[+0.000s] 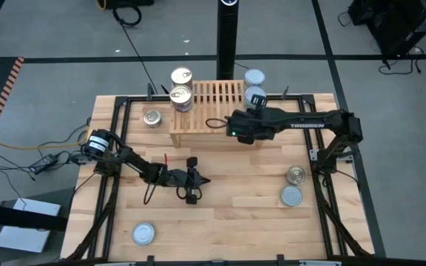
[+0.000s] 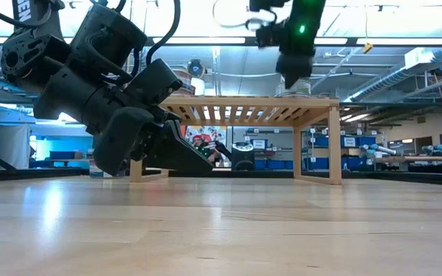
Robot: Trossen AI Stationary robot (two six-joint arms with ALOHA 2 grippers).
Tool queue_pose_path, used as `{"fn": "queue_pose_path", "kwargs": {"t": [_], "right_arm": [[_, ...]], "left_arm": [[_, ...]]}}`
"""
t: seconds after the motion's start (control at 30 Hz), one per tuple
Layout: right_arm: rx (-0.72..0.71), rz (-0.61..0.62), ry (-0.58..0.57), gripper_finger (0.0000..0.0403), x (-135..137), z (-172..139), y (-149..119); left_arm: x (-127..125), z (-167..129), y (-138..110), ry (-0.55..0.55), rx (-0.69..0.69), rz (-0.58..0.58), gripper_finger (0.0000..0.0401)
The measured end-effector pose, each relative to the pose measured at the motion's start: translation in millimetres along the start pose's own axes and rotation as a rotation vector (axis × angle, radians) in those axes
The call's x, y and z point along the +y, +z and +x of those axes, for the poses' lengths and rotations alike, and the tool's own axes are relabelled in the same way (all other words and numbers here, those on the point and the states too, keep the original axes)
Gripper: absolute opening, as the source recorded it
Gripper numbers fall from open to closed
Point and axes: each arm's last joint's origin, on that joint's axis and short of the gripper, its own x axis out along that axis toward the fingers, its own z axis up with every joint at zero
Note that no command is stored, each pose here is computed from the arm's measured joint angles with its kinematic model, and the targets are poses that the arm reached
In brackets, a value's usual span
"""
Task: Stack canned seafood by type on shelf
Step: Stack the green tuna can on top of the other green tuna can on the shelf, then put the blue-pink tuna can on the shelf
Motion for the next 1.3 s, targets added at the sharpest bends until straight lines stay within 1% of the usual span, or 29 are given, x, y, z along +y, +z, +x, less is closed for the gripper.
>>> {"fn": "queue_pose_path", "kwargs": {"t": [0.13,0.3,0.4,0.53,0.63,0.7,0.83,0.9,1.0,1.07,1.17,1.3], "right_arm": [[-0.058,0.030,0.055,0.0005,0.1,-32.2,-4.5],[-0.119,0.094,0.231,0.0004,8.8,-68.6,-17.8],[-0.154,0.090,0.273,0.0004,21.1,-86.6,-24.3],[-0.180,0.056,0.310,0.0004,45.7,-102.1,-36.0],[-0.180,0.053,0.351,0.0004,69.5,-103.9,-47.5],[-0.163,0.043,0.398,0.0004,86.5,-101.5,-56.5],[-0.145,0.020,0.560,0.0002,123.8,-90.9,-72.6],[-0.152,0.011,0.660,0.0002,141.8,-85.0,-79.7],[-0.168,0.001,0.795,0.0001,163.5,-78.9,-90.3],[-0.170,0.012,0.841,0.0001,172.9,-79.7,-97.3],[-0.116,0.026,0.850,0.0001,179.6,-85.7,-111.1],[-0.017,0.076,0.842,0.0003,173.6,-100.1,-130.9]], "left_arm": [[0.0,0.0,0.0,0.000,0.000,0.000,0.0004],[0.0,0.0,0.0,0.000,0.000,0.000,0.0004],[0.0,0.0,-0.2,0.000,0.002,0.001,0.0004],[-0.1,0.0,-1.8,0.000,0.018,0.004,0.0004],[-0.1,0.0,-1.9,0.000,0.019,0.003,0.0004],[-0.1,0.0,-1.8,0.000,0.018,0.006,0.0004],[0.1,0.1,-1.3,0.000,0.013,0.016,0.0004],[0.7,0.2,-1.1,0.002,0.011,0.033,0.0004],[0.9,0.4,2.6,0.004,-0.023,0.046,0.0004],[0.8,0.8,4.6,0.005,-0.036,0.048,0.0004],[0.6,1.9,8.0,0.007,-0.050,0.074,0.0004],[0.6,2.1,8.3,0.008,-0.050,0.091,0.0004]]}}
